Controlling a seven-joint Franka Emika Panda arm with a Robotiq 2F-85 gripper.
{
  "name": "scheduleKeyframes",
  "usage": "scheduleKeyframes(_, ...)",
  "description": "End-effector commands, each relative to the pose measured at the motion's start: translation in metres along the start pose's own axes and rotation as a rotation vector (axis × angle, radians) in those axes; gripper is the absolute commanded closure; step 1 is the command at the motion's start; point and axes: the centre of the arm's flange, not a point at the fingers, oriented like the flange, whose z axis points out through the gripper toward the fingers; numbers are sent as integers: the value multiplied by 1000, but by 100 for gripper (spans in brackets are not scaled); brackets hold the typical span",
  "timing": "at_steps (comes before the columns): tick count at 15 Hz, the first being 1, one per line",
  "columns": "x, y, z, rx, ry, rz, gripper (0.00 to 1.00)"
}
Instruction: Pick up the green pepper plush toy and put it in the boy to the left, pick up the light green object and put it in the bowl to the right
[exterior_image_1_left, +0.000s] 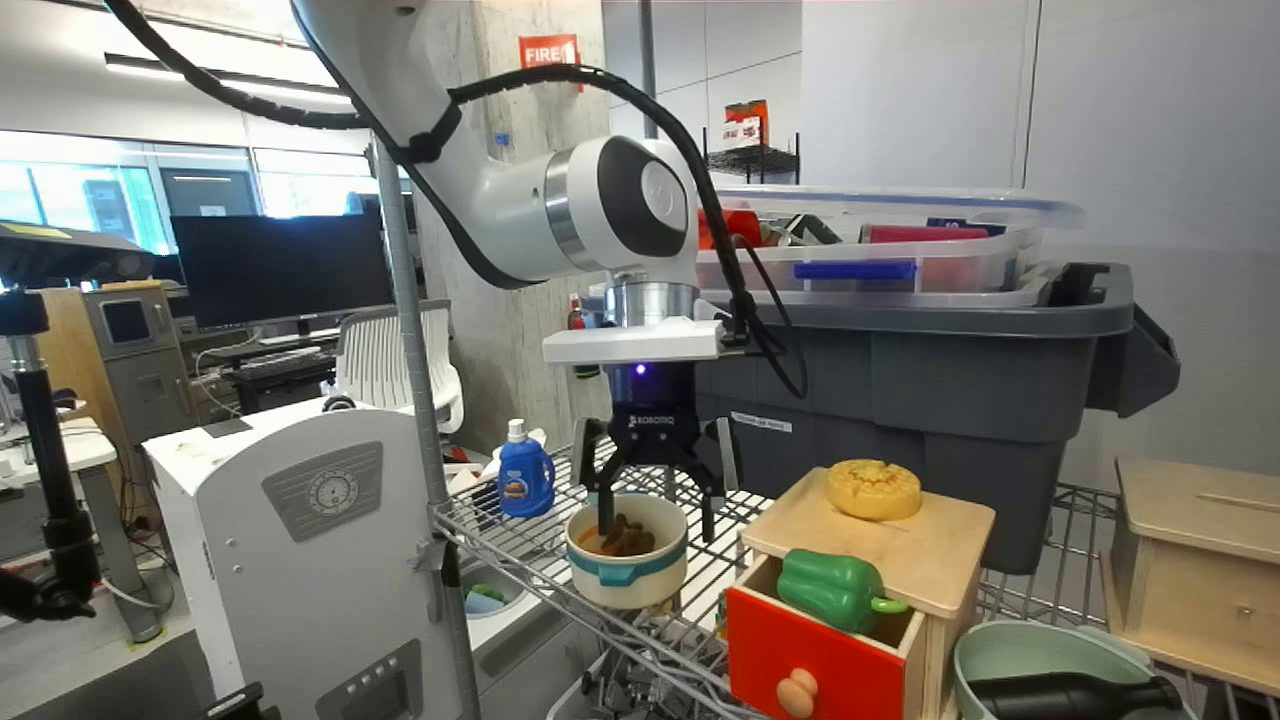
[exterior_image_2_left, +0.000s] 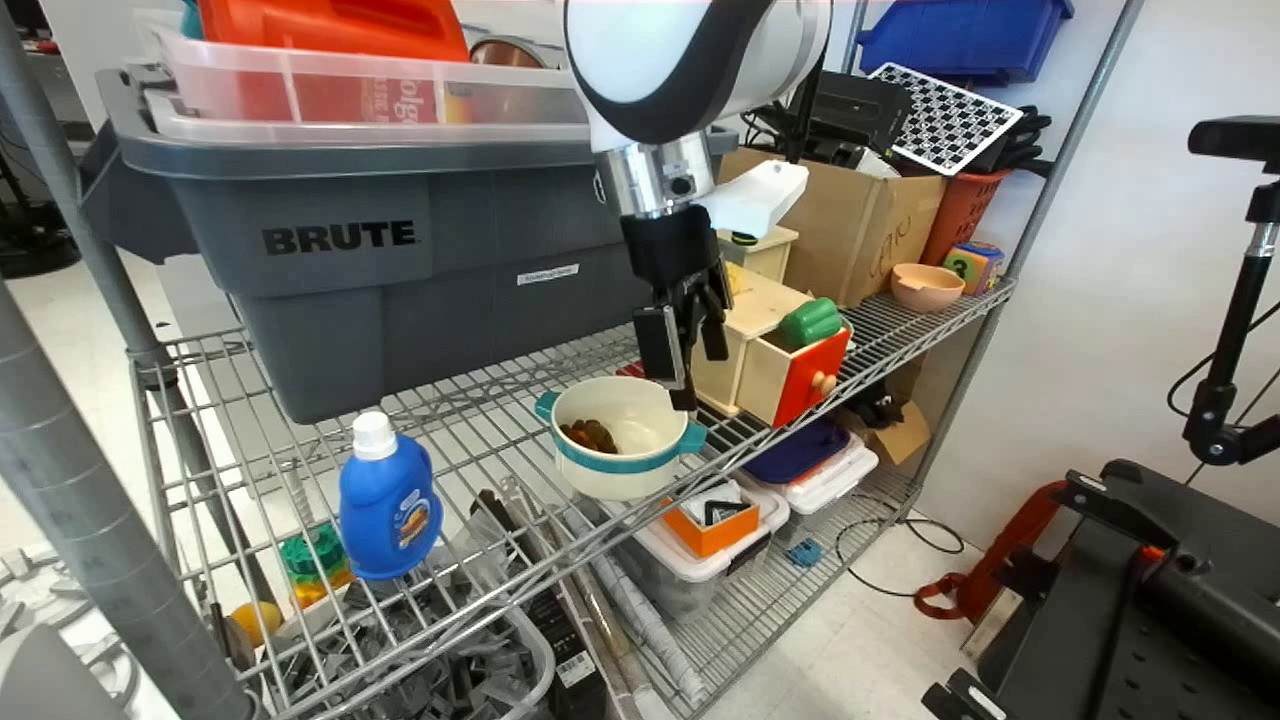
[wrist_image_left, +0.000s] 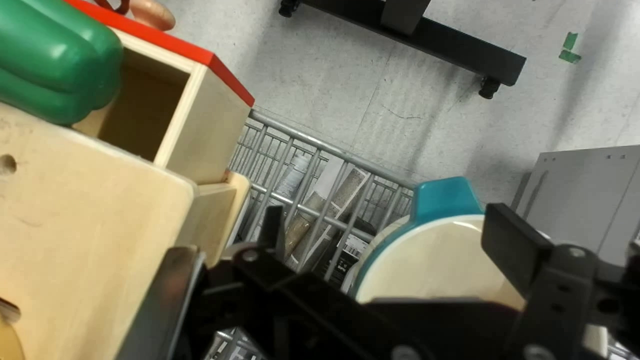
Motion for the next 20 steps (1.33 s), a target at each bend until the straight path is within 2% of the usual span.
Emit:
scheduleKeyframes(1,2,-2,-2,-6,4,2,0)
scheduleKeyframes(12,11,-5,-2,-21,19,6,0)
scheduleKeyframes(20,28,-18,18,-21,13,-14,0)
